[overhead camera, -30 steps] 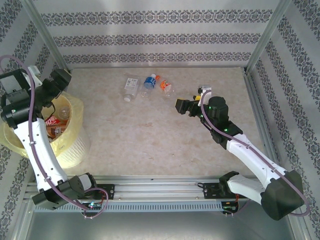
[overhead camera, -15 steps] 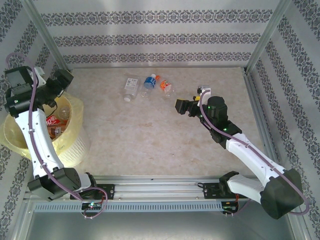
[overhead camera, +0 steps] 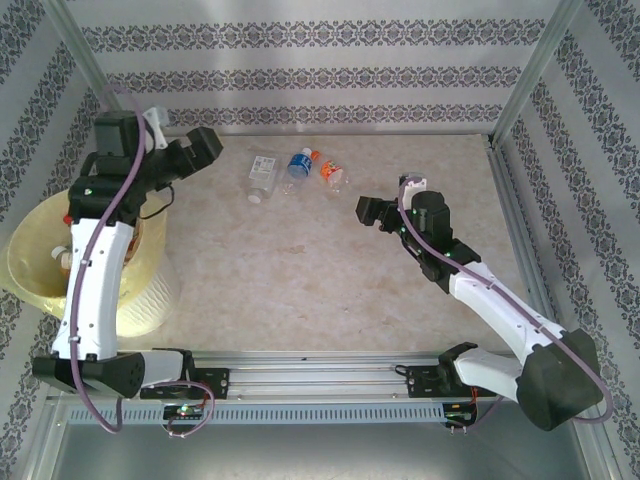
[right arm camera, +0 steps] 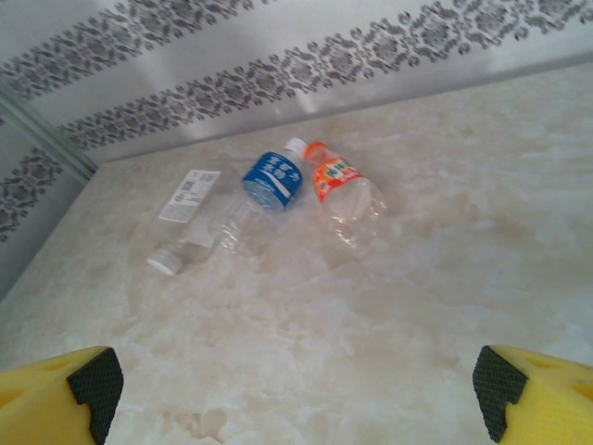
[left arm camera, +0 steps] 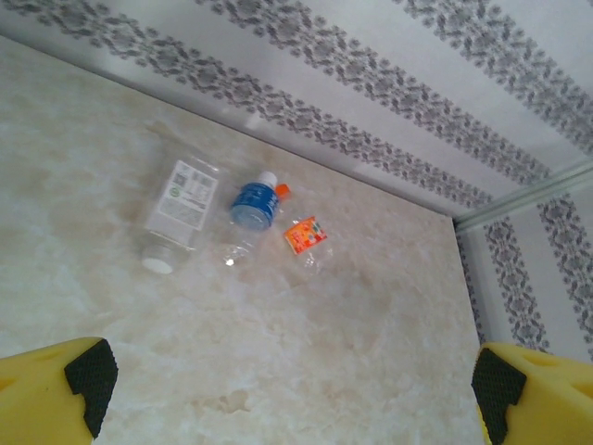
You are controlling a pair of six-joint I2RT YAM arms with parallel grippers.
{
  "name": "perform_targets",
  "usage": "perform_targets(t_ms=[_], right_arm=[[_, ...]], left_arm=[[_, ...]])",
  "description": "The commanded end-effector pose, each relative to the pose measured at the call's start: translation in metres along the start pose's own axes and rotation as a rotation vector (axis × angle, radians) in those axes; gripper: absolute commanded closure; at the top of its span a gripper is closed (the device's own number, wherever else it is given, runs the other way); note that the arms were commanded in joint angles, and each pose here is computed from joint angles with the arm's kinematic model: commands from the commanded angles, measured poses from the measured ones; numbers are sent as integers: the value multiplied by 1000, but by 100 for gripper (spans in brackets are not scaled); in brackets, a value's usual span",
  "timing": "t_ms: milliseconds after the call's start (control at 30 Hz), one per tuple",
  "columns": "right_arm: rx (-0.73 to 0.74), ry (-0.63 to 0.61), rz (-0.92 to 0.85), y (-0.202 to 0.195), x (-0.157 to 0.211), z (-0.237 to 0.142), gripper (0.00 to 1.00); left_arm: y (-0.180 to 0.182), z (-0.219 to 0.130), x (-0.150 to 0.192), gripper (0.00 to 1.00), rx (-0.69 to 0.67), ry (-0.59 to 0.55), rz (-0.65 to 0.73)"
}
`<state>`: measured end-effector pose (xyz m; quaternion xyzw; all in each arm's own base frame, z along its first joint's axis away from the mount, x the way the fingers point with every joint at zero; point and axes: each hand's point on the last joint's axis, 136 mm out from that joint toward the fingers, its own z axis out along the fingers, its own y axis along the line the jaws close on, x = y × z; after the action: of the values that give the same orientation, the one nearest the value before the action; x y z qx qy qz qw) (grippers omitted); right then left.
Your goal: Put the plastic bottles in the bin
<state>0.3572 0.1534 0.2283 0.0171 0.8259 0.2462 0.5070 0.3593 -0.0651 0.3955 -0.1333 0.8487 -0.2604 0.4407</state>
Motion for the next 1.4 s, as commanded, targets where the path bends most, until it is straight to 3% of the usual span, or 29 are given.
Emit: perform_targets(t_ms=[0,233,400,933,1100,1367], right_arm=[[38,43,-11,-9,-1,6,2],[126,130,-122,-27,2,31,2],[148,202,-185,-38,-1,59,2],[95,617,-328,-60,36,164,4],[66,666,-248,-55,45,196,6],[144,694,-110,-51,59,241,7]], left_arm=[[-15,32,-2,0,12,-13,40],[-43,93,31,0,33,82,114],[-39,122,46,0,12,138,102],[-11,133,60,0,-73,126,116],[-4,134,61,0,-76,93,132],[-1,144,70,0,-52,88,110]])
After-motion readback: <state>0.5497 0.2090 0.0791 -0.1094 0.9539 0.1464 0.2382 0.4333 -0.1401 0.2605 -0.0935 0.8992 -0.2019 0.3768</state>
